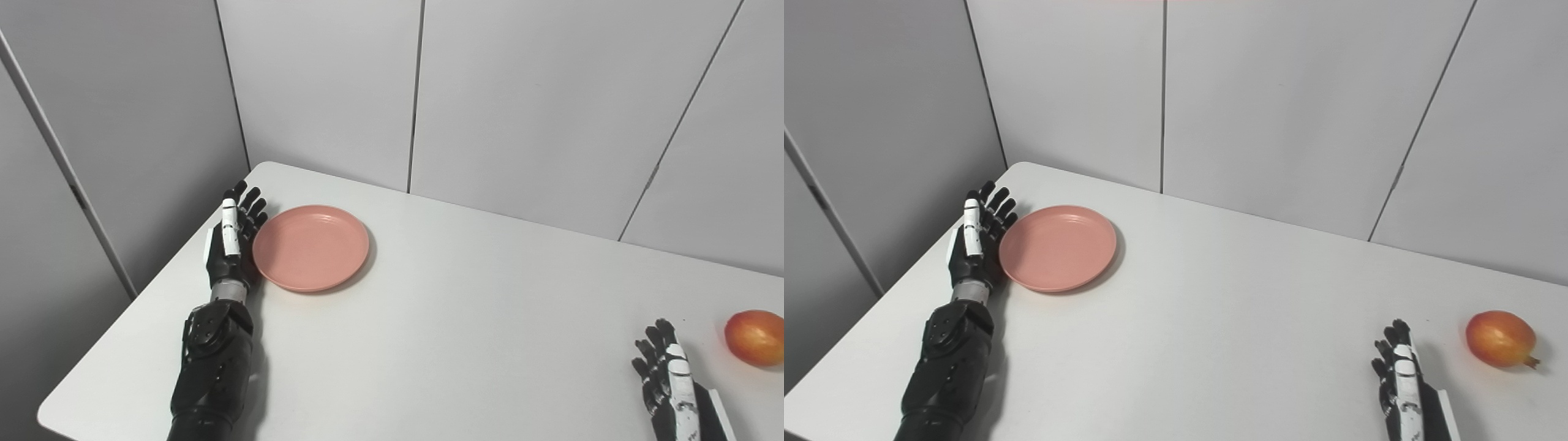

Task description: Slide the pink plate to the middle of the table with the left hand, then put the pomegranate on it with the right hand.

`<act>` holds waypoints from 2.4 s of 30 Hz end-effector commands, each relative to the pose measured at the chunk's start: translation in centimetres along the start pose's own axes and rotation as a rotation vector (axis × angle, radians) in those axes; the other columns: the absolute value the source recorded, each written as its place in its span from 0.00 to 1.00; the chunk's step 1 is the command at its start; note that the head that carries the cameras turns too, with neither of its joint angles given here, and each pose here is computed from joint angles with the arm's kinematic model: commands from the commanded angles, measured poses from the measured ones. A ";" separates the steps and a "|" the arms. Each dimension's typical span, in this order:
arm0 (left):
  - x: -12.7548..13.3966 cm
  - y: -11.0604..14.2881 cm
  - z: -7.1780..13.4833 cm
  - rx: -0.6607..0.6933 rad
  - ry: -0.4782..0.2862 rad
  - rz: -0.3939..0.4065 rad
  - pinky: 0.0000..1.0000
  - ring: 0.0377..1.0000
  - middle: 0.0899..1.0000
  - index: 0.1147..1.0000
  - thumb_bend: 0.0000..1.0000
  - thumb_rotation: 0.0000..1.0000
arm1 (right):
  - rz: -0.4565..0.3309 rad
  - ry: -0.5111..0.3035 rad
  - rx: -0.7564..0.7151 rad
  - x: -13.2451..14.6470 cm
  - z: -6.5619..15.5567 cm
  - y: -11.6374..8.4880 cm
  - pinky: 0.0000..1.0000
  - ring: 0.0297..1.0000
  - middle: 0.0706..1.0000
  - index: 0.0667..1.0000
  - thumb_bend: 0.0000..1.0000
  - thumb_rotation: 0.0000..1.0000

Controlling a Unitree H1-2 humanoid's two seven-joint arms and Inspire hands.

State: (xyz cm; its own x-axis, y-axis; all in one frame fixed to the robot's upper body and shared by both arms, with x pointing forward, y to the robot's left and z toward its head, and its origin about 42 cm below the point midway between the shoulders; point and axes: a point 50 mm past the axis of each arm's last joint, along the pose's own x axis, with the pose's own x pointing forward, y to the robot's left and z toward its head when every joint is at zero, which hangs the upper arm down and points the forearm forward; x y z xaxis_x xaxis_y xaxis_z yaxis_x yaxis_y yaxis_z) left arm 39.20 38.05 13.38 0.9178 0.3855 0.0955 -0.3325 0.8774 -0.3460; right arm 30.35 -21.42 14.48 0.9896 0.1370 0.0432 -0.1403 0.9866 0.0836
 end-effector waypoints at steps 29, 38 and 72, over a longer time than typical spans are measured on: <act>-1.5 -6.3 -3.0 0.036 0.147 -0.176 0.89 0.88 0.89 0.88 0.41 1.00 | 0.011 -0.058 0.035 0.7 0.9 0.8 1.00 1.00 1.00 1.00 0.23 1.00; -2.2 -8.7 -3.0 0.033 0.179 -0.221 0.89 0.87 0.87 0.85 0.39 1.00 | 0.026 -0.065 0.045 0.7 0.9 1.1 1.00 1.00 1.00 1.00 0.23 1.00; -5.5 -16.4 -5.3 0.140 0.271 -0.484 0.87 0.87 0.88 0.86 0.43 1.00 | 0.029 -0.071 0.030 0.7 1.3 2.2 1.00 1.00 1.00 1.00 0.28 1.00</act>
State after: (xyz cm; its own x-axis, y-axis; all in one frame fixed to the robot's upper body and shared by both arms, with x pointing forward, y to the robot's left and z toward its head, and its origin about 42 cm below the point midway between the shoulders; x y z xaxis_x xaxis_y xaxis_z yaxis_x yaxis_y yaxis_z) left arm 40.84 20.67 14.00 0.9942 -0.1075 0.0075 0.1068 0.9741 -0.1993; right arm 30.32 -19.58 14.29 0.9866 0.1581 0.0410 -0.1618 0.9802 0.1143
